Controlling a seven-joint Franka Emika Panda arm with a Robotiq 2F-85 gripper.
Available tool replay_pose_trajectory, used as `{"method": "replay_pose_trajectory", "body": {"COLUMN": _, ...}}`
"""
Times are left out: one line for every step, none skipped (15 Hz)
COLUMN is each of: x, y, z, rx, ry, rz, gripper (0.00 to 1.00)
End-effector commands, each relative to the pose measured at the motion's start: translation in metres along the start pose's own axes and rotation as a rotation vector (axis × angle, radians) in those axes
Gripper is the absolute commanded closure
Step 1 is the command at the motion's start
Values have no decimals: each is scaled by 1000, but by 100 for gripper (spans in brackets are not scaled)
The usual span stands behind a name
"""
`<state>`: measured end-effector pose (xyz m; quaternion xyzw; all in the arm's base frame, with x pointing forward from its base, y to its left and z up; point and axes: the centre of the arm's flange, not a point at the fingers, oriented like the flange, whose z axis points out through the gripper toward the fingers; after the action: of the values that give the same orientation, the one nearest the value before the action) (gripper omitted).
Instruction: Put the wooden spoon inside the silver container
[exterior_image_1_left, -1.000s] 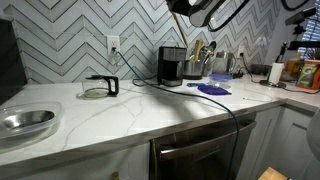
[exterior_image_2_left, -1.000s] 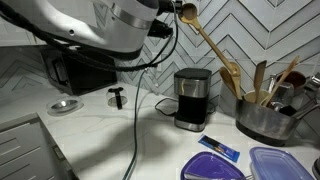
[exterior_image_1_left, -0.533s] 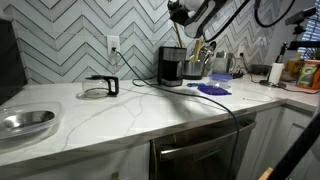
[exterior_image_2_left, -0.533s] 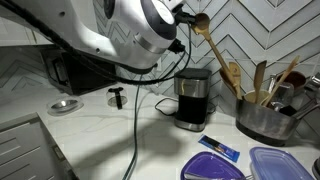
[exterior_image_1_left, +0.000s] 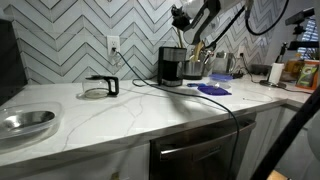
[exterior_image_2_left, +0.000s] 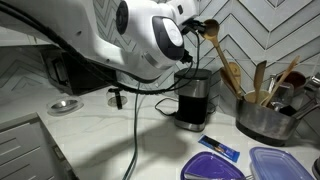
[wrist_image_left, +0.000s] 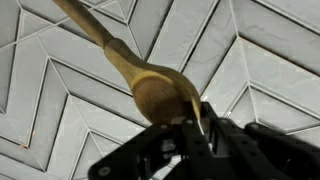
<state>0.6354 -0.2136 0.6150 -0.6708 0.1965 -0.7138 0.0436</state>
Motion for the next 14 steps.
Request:
{"method": "replay_pose_trajectory", "body": {"x": -10, "y": 8, "z": -2, "rx": -9, "ry": 37, "rz": 0, "gripper": 97}}
{"method": "replay_pose_trajectory", "body": {"x": -12, "y": 11, "z": -1, "rx": -15, "ry": 41, "rz": 3, "gripper": 97}}
{"method": "replay_pose_trajectory", "body": {"x": -13, "y": 14, "z": 0, "rx": -19, "ry": 42, "rz": 9, "gripper": 97}}
{"method": "replay_pose_trajectory", "body": {"x": -16, "y": 17, "z": 1, "rx": -22, "ry": 45, "rz": 16, "gripper": 97}}
{"method": "replay_pose_trajectory", "body": {"x": -18, "y": 20, "z": 2, "rx": -24, "ry": 48, "rz": 24, "gripper": 97}}
{"method": "replay_pose_trajectory", "body": {"x": -20, "y": 23, "z": 3, "rx": -29, "ry": 48, "rz": 28, "gripper": 97}}
{"method": "replay_pose_trajectory", "body": {"x": -23, "y": 25, "z": 4, "rx": -31, "ry": 48, "rz": 33, "gripper": 97}}
{"method": "replay_pose_trajectory", "body": {"x": -26, "y": 28, "z": 4, "rx": -35, "ry": 48, "rz": 37, "gripper": 97}}
{"method": "replay_pose_trajectory", "body": {"x": -30, "y": 31, "z": 5, "rx": -39, "ry": 47, "rz": 42, "gripper": 97}}
{"method": "replay_pose_trajectory", "body": {"x": -33, "y": 34, "z": 6, "rx": -46, "ry": 48, "rz": 49, "gripper": 97}}
{"method": "replay_pose_trajectory", "body": {"x": -36, "y": 36, "z": 6, "rx": -54, "ry": 46, "rz": 50, "gripper": 97}}
{"method": "replay_pose_trajectory", "body": {"x": -39, "y": 40, "z": 7, "rx": -64, "ry": 49, "rz": 60, "gripper": 97}}
{"method": "replay_pose_trajectory", "body": {"x": -43, "y": 42, "z": 9, "rx": -71, "ry": 51, "rz": 68, "gripper": 97}}
{"method": "replay_pose_trajectory", "body": {"x": -45, "y": 45, "z": 9, "rx": -77, "ry": 52, "rz": 72, "gripper": 97}}
